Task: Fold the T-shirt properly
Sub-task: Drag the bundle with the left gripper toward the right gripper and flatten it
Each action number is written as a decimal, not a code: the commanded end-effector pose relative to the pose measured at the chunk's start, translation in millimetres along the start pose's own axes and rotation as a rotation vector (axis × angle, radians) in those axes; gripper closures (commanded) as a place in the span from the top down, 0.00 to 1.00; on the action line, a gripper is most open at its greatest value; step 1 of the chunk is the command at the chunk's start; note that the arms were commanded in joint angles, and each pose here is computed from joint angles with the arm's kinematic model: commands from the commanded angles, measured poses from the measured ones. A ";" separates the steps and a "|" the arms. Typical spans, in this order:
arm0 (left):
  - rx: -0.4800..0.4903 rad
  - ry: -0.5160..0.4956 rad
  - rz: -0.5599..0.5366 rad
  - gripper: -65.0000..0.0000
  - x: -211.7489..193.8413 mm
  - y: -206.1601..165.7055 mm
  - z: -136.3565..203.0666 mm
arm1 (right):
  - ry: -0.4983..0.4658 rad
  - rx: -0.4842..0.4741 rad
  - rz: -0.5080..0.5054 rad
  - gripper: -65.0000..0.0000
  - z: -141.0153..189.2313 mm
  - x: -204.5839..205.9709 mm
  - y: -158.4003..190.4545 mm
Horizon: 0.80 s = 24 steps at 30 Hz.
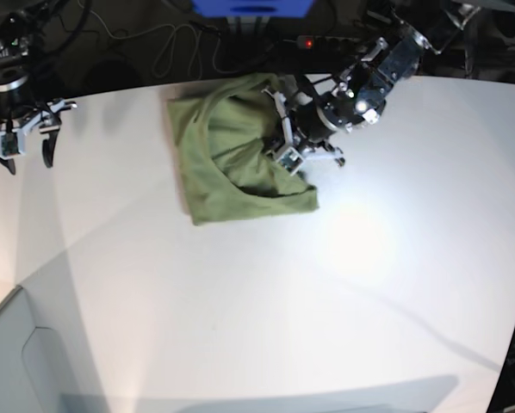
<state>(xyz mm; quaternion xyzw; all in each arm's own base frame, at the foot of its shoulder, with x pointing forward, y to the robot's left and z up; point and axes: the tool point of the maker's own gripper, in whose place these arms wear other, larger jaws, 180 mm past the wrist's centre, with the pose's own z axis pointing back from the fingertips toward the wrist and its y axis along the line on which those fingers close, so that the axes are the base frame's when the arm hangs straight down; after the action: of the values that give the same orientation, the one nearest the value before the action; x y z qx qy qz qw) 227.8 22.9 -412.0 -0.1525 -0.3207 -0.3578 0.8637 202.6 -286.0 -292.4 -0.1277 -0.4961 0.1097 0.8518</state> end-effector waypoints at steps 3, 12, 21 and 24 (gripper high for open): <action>0.061 -0.025 -0.076 0.00 30.0 27.1 -3.4 | -0.038 -0.023 -0.014 0.58 7.2 6.8 -4.5; 0.173 -0.050 -0.141 0.00 66.9 58.1 -34.3 | 0.016 -0.057 -0.061 0.58 20.0 -13.8 -5.6; 0.297 -0.172 -0.293 0.00 142.3 80.7 -73.8 | 0.026 -0.053 -0.099 0.58 21.1 -18.9 4.7; 0.217 -0.169 -0.440 0.00 158.9 57.9 -91.0 | 0.026 -0.053 -0.099 0.58 21.1 -18.9 4.7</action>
<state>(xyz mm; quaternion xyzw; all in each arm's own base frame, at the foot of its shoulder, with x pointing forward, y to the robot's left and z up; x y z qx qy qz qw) 384.6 -51.2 -399.0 -0.0042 -0.4209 -0.4951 0.7600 170.8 -287.5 -310.9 -0.1271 -0.4752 0.0403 0.8697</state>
